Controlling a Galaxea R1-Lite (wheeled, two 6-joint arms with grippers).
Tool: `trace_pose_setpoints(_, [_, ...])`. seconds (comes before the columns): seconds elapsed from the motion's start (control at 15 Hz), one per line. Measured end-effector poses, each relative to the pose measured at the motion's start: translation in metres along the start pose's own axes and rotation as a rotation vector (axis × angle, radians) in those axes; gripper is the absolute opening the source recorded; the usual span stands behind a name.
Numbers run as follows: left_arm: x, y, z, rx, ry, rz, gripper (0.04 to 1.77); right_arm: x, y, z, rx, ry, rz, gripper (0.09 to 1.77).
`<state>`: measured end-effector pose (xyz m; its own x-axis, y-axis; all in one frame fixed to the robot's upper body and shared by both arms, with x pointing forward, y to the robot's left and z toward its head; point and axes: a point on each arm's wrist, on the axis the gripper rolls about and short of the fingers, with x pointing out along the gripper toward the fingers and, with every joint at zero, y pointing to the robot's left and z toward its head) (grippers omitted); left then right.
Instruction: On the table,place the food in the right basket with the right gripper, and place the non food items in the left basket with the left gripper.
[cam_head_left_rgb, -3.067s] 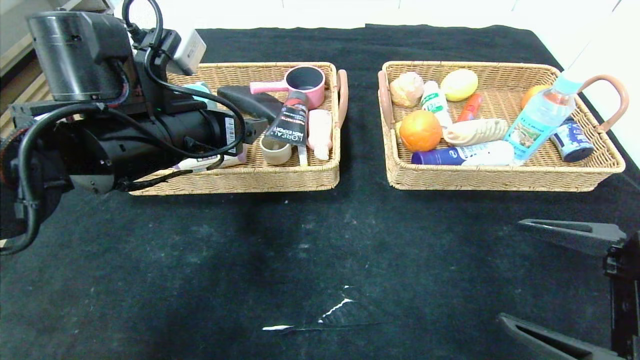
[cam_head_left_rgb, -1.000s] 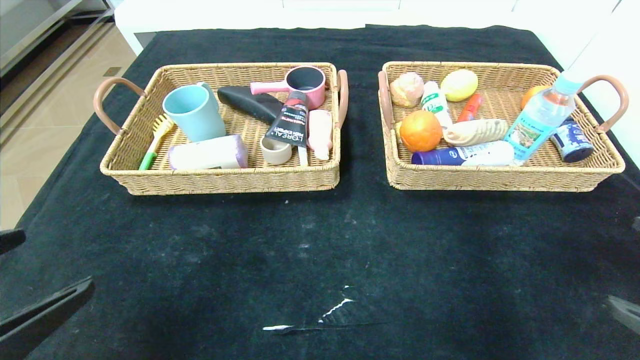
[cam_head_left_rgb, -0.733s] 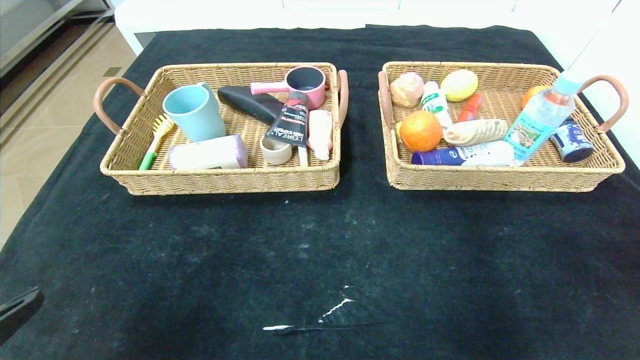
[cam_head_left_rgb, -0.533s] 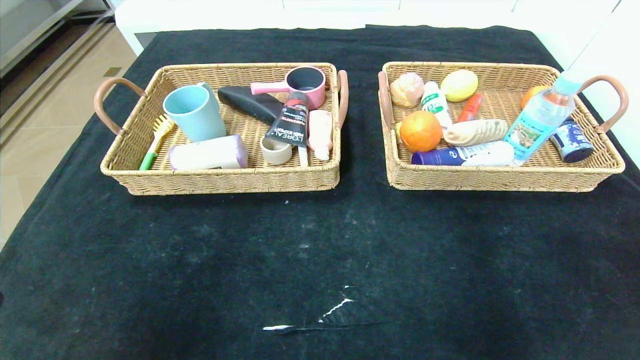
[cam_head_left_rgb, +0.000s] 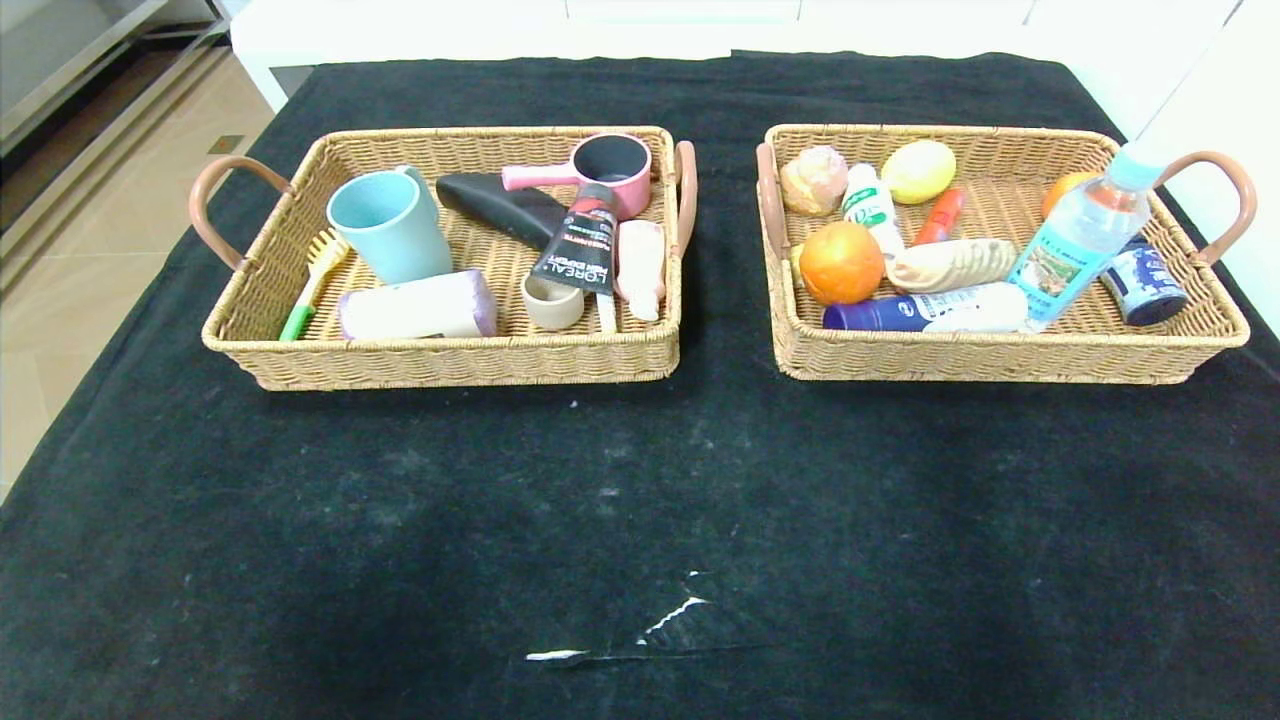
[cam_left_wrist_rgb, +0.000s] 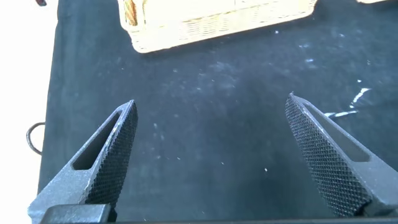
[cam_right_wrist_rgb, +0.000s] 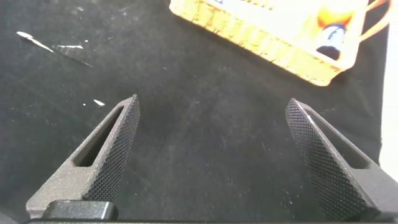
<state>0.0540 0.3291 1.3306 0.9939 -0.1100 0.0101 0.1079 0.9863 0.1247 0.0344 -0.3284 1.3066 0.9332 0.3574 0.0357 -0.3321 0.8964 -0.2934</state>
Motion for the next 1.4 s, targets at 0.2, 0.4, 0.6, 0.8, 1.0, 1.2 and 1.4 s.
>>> trace_pose_setpoints(0.2, [-0.011, -0.005, -0.026, 0.005, -0.022, -0.055, 1.72, -0.010, 0.007, -0.008, -0.014, -0.038, -0.021, 1.71])
trace_pose_setpoints(0.4, [-0.015, -0.008, -0.052, 0.008, -0.036, -0.080, 1.72, -0.016, 0.013, -0.023, -0.008, -0.062, -0.052, 1.71])
trace_pose_setpoints(0.6, [-0.009, -0.011, -0.078, 0.009, -0.057, -0.074, 1.72, -0.012, 0.014, -0.041, 0.067, -0.064, -0.127, 1.71])
trace_pose_setpoints(0.8, [0.001, -0.011, -0.102, -0.012, -0.066, -0.021, 1.72, 0.004, 0.012, -0.060, 0.071, -0.120, -0.193, 1.71])
trace_pose_setpoints(1.0, [0.007, -0.013, -0.124, -0.052, -0.016, 0.009, 1.72, 0.019, 0.013, -0.093, 0.082, -0.087, -0.270, 1.71])
trace_pose_setpoints(1.2, [0.010, -0.013, -0.139, -0.081, 0.021, 0.055, 1.72, 0.024, 0.016, -0.113, 0.116, 0.000, -0.310, 1.71])
trace_pose_setpoints(1.4, [0.010, -0.013, -0.143, -0.105, 0.032, 0.079, 1.72, 0.025, 0.018, -0.124, 0.141, 0.090, -0.301, 1.71])
